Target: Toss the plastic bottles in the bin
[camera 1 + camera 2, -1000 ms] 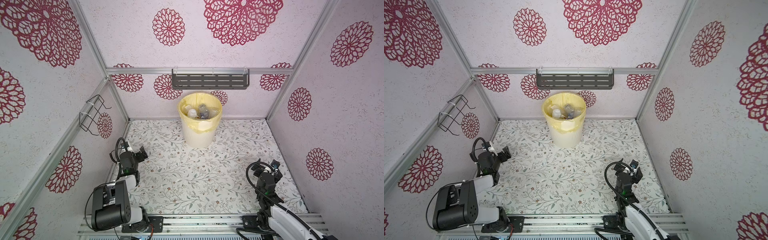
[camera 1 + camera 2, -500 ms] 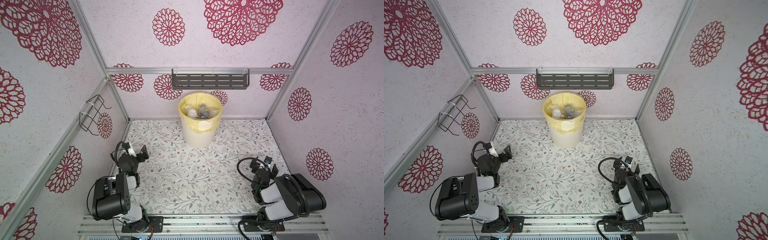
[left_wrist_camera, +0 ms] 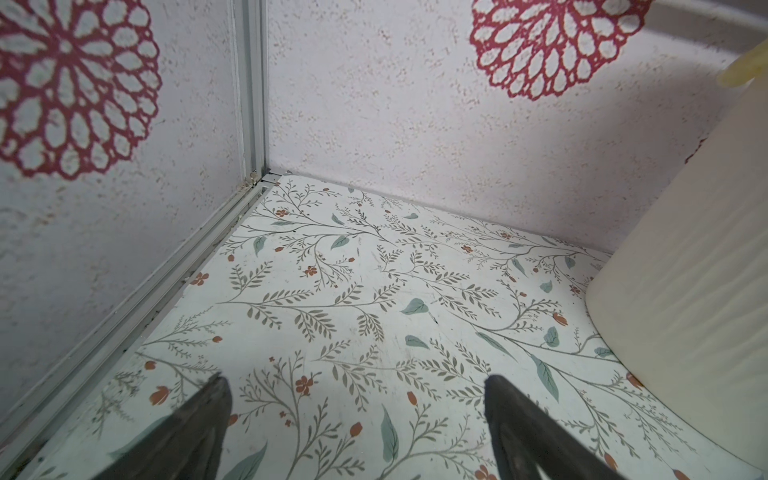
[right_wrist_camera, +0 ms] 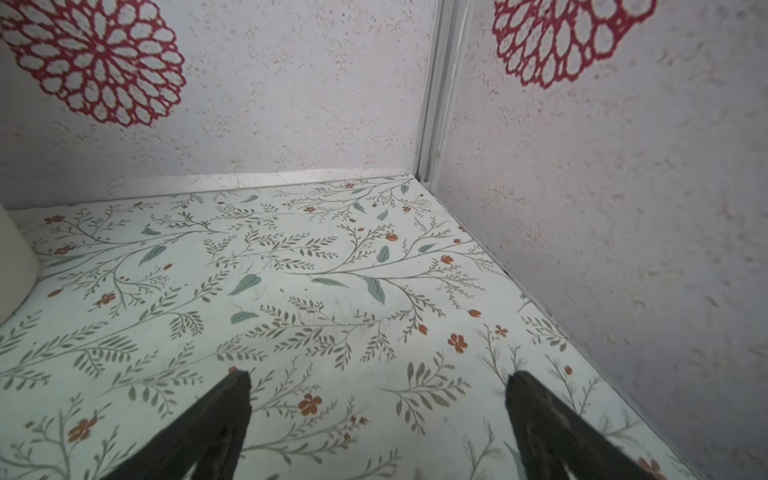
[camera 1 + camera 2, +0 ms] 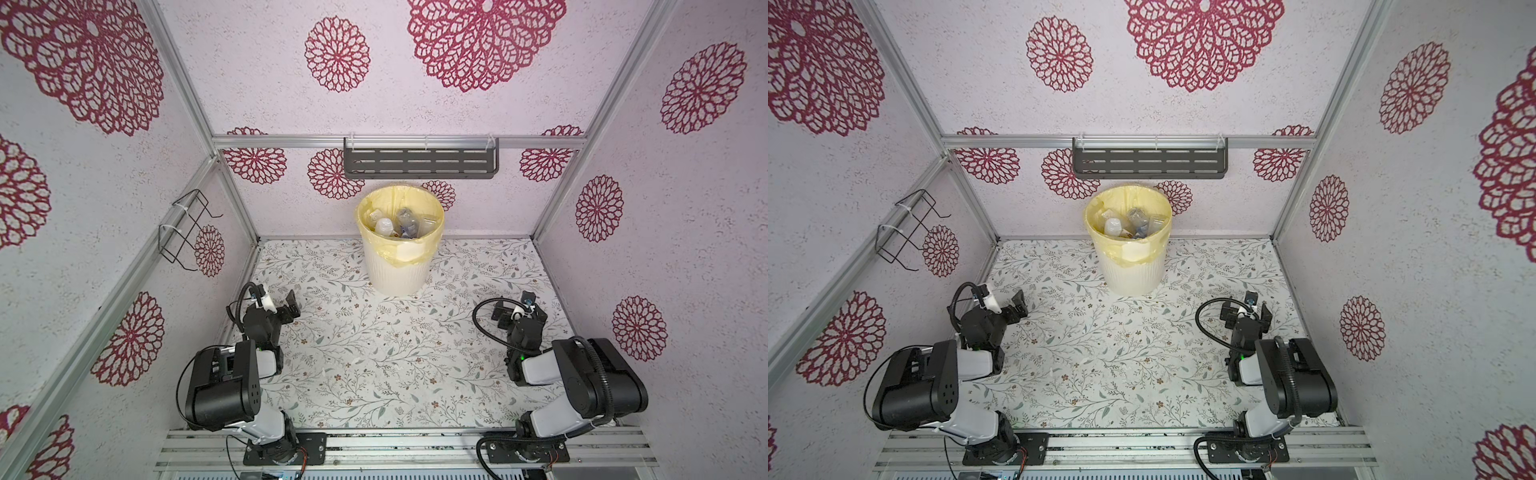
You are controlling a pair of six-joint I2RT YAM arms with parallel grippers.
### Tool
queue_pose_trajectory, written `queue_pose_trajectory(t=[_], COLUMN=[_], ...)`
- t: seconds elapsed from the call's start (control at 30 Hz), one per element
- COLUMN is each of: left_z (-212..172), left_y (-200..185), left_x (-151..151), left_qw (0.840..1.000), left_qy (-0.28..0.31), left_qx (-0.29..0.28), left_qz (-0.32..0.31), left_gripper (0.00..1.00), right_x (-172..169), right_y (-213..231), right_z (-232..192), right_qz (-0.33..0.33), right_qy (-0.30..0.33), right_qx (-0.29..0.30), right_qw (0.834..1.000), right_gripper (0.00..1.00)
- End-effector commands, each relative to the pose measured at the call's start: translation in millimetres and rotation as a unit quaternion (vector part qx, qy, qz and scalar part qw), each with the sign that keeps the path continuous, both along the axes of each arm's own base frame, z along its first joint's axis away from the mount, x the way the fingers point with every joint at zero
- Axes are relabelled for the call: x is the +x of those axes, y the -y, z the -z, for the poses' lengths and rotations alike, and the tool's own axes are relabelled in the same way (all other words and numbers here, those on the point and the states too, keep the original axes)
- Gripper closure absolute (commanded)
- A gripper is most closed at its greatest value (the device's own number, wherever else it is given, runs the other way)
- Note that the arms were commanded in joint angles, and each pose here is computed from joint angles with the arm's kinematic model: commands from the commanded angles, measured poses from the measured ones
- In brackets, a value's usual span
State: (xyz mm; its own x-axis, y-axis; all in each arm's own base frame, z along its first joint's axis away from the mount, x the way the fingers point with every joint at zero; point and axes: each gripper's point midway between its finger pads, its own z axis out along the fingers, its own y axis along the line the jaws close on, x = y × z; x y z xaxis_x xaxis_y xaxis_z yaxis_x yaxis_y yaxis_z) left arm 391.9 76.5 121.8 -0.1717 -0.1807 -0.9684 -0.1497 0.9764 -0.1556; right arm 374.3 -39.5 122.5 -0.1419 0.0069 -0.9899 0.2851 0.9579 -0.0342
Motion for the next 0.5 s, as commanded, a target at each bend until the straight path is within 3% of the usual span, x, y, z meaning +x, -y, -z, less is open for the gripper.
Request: queue_pose_trajectory(t=[0.0, 0.47], left_z=[-4.4, -4.4], left_y=[4.0, 4.6], left_x=[4.5, 4.4], left_qw=[1.0, 1.0], left_qy=[0.006, 0.006], left_qx=[0.013, 0.013], left_qz=[0.02, 0.022], left_gripper=[0.03, 0.03], right_x=[2.1, 1.6], right_y=[-9.2, -9.5], right_z=[8.5, 8.7], right_qz=[-0.04, -0.039], right_qy=[-0.019, -0.021], right_qx=[0.018, 0.014], right_qw=[0.999, 0.999], right_gripper=[0.01, 0.01])
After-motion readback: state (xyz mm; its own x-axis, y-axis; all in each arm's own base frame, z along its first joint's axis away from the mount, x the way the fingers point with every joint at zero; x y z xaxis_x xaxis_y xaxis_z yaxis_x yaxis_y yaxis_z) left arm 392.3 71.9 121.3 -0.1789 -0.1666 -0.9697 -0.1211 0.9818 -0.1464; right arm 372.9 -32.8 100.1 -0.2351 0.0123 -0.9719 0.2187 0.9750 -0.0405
